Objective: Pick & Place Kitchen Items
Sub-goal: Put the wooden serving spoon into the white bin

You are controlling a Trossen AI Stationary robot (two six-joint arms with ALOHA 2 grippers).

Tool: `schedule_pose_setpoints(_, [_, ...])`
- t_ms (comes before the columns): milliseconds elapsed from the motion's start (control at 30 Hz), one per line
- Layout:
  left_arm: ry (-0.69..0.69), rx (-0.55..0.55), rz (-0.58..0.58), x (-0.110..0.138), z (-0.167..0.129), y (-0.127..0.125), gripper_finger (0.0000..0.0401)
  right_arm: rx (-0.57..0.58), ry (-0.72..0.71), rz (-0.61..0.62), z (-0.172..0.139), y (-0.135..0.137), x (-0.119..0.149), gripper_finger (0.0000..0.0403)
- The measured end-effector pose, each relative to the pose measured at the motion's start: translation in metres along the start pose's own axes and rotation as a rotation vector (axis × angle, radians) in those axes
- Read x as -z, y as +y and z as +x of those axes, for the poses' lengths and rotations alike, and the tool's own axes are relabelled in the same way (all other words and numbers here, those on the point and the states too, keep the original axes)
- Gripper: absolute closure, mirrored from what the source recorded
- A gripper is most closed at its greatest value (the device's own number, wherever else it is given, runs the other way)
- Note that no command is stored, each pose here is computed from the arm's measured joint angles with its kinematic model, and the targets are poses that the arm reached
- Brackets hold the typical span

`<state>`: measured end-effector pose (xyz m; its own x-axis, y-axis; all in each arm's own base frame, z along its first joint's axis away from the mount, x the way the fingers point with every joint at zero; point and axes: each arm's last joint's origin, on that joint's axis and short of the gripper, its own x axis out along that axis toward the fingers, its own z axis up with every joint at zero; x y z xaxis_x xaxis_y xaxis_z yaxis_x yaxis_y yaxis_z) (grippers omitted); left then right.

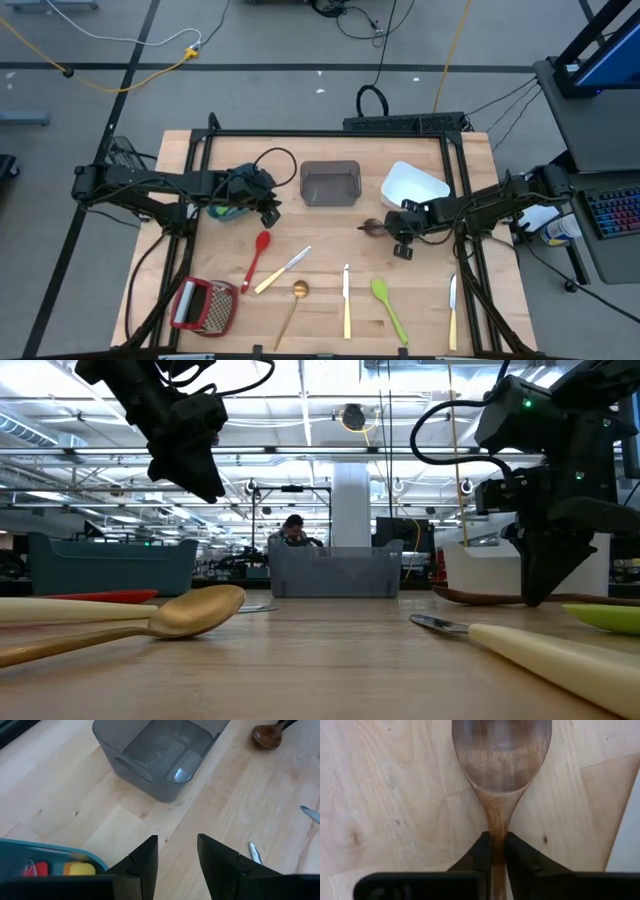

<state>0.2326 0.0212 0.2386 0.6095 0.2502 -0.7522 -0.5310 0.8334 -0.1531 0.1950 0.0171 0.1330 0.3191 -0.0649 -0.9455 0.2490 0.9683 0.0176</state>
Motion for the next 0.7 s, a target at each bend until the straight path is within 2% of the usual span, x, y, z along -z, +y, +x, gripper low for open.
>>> schedule_pose_setpoints(200, [0.0,0.0,0.01,0.0,0.0,0.0,0.0258,-0.121,-0.056,0.031,-0.003,0.012,-0.009,0.0367])
schedule_pose_setpoints(400, [0.0,0.0,0.01,0.0,0.0,0.0,0.0258,-0.136,-0.072,-0.017,-0.027,0.03,-0.028,0.0377])
schedule_pose_setpoints(533, [-0.003,0.001,0.009,0.0,0.0,0.0,0.0258,-0.019,-0.004,-0.036,-0.058,0.032,-0.041,0.0377])
schedule_pose_setpoints(700, [-0.008,0.003,0.009,-0.001,0.0,0.0,0.0258,0.193,0.128,0.023,-0.095,0.015,-0.049,0.0367])
